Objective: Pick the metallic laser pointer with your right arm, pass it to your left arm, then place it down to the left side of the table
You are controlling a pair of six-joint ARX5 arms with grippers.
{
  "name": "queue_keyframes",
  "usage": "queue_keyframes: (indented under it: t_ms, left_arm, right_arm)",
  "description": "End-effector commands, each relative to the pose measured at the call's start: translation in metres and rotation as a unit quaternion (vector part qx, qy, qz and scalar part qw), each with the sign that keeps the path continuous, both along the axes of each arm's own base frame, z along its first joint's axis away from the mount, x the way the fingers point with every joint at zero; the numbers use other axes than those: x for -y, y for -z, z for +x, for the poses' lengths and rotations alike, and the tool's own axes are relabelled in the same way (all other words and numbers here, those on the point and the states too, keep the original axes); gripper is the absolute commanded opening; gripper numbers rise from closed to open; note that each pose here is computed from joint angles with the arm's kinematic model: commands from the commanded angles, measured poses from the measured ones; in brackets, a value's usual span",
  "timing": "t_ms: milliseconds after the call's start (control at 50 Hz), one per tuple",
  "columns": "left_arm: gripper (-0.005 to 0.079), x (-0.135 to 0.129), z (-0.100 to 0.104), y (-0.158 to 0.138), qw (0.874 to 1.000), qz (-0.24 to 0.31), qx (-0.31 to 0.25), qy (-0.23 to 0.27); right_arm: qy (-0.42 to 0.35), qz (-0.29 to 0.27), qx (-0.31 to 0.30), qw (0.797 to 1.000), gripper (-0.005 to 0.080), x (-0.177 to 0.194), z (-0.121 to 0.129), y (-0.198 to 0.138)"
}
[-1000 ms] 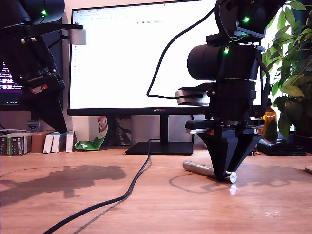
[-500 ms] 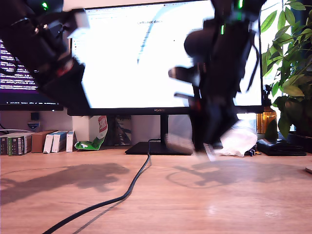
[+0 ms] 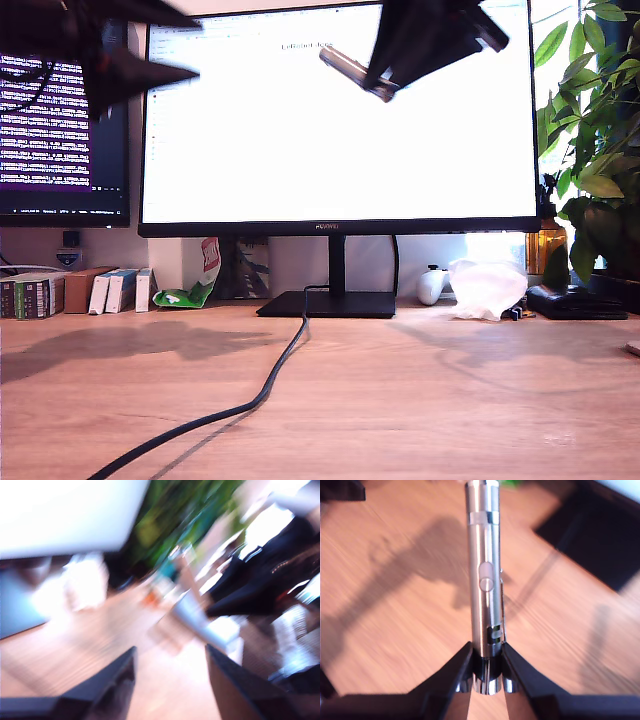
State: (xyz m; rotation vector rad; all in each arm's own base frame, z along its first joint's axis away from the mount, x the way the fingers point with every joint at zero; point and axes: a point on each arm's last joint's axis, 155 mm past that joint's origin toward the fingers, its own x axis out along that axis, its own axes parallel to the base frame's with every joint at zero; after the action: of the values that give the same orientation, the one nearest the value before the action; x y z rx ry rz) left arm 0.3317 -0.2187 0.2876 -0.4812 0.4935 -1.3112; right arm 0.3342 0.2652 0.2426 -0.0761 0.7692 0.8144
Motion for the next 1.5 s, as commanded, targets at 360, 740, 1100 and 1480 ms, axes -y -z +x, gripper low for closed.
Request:
queue_keyframes:
  t_ms: [360,740,1100,1480]
  left_arm:
    - [0.0417,0.014,-0.002,-0.025,0.999,-0.035,0.019,0.017]
    - [0.0417,0.027,-0.006,-0.029,0.999,-0.039,0.026,0.021]
    - [0.0394,0.038,-0.01,-0.043,0.997,-0.055,0.053,0.02]
    - [0.0098,0.037,-0.003,-0.046,0.997,-0.058,0.06,0.001]
  right_arm:
    - [-0.058,0.103,0.043,0.992,-0.001,-0.066,-0.015,-0.04]
    - [-0.077,0.135,0.044,0.987,-0.0011,-0.085,-0.027,-0.053]
    - [-0.097,0.143,0.048,0.984,-0.001,-0.1,-0.041,-0.057]
    - [-0.129,0.181,0.069,0.973,-0.001,-0.121,-0.056,-0.079]
